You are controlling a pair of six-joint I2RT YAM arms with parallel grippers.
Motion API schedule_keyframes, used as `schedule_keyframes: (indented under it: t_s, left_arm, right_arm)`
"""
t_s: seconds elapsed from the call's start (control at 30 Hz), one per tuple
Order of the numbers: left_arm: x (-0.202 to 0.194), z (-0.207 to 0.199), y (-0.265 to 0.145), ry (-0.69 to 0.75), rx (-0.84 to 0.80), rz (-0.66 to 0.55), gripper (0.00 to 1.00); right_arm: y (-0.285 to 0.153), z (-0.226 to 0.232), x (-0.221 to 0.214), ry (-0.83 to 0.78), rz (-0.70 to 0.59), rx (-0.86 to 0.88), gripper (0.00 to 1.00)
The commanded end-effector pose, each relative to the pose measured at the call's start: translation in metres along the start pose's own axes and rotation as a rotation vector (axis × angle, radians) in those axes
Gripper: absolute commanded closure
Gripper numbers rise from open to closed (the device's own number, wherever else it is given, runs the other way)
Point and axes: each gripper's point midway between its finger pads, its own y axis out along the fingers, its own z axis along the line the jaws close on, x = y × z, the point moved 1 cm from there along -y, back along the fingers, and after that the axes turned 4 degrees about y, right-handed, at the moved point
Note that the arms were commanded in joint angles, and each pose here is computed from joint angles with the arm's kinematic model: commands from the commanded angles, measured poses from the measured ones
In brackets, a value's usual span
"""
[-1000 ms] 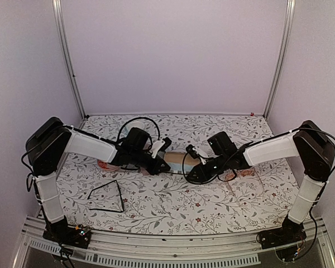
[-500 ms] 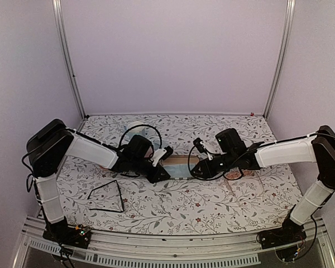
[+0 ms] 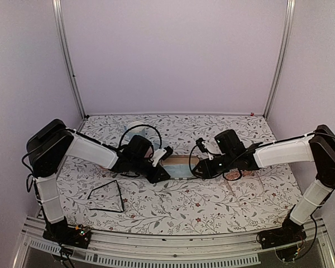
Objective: Organize the sunglasses
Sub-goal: Adjust the opened sunglasses case at the center of the board.
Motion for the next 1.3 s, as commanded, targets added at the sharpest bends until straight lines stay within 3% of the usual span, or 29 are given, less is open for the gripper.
schedule_keyframes:
  t_s: [0.0, 0.8, 1.27]
  left_arm:
    - [0.015, -0.007, -0.006, 0.034, -0.001, -0.04, 0.81]
    - [0.044, -0.014, -0.023, 0.036, -0.008, -0.131, 0.71]
    - [0.06, -0.007, -0.049, 0.025, 0.087, -0.195, 0.61]
  right_arm:
    - [0.007, -0.013, 0.002, 0.026, -0.009, -0.044, 0.64]
    - [0.017, -0.026, 0.004, 0.062, -0.012, -0.068, 0.63]
    - [0.008, -0.019, 0.018, 0.048, -0.037, -0.063, 0.61]
